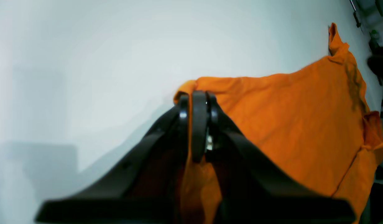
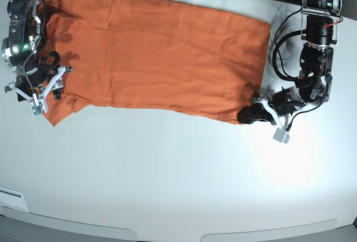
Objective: Fold the T-shirt properly
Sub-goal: 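Move both grippers to the hem-side corners of the shirt and grasp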
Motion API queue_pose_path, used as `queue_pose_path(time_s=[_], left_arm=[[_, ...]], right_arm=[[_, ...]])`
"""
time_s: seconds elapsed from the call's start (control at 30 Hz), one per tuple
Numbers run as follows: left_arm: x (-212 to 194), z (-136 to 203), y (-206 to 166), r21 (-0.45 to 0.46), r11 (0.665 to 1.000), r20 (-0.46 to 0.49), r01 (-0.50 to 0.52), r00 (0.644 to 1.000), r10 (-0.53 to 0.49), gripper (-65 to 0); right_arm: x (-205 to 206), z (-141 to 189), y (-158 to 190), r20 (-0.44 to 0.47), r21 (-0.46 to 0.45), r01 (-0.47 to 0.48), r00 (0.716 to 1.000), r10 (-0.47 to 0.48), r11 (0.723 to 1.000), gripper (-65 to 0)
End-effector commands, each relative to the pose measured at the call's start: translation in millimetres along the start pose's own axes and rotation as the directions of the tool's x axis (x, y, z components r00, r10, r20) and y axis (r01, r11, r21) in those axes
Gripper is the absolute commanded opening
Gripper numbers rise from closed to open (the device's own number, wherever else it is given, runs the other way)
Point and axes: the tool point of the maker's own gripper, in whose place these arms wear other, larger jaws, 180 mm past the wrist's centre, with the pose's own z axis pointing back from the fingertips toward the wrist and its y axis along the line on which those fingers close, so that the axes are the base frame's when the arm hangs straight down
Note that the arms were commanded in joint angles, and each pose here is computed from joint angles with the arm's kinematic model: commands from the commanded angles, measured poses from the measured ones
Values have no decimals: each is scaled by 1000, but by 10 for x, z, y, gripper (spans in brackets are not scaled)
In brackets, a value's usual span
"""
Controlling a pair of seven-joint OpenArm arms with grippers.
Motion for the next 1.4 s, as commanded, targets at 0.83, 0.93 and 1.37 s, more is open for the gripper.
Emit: queue_pose_path(time_s=[0.83, 0.93, 1.37], left_arm=[[-6, 56, 18, -1, 999, -32, 34, 999, -34, -650], [-6, 56, 18, -1, 999, -32, 34, 999, -34, -650], [295, 50, -76, -33, 998, 32, 45, 999, -44, -650]], right_arm=[[-236, -770, -240, -363, 443, 550, 832, -420, 708, -299], [-329, -734, -161, -386, 455, 574, 816, -430, 681, -310], [92, -800, -331, -266, 476, 548, 835, -482, 688, -650]])
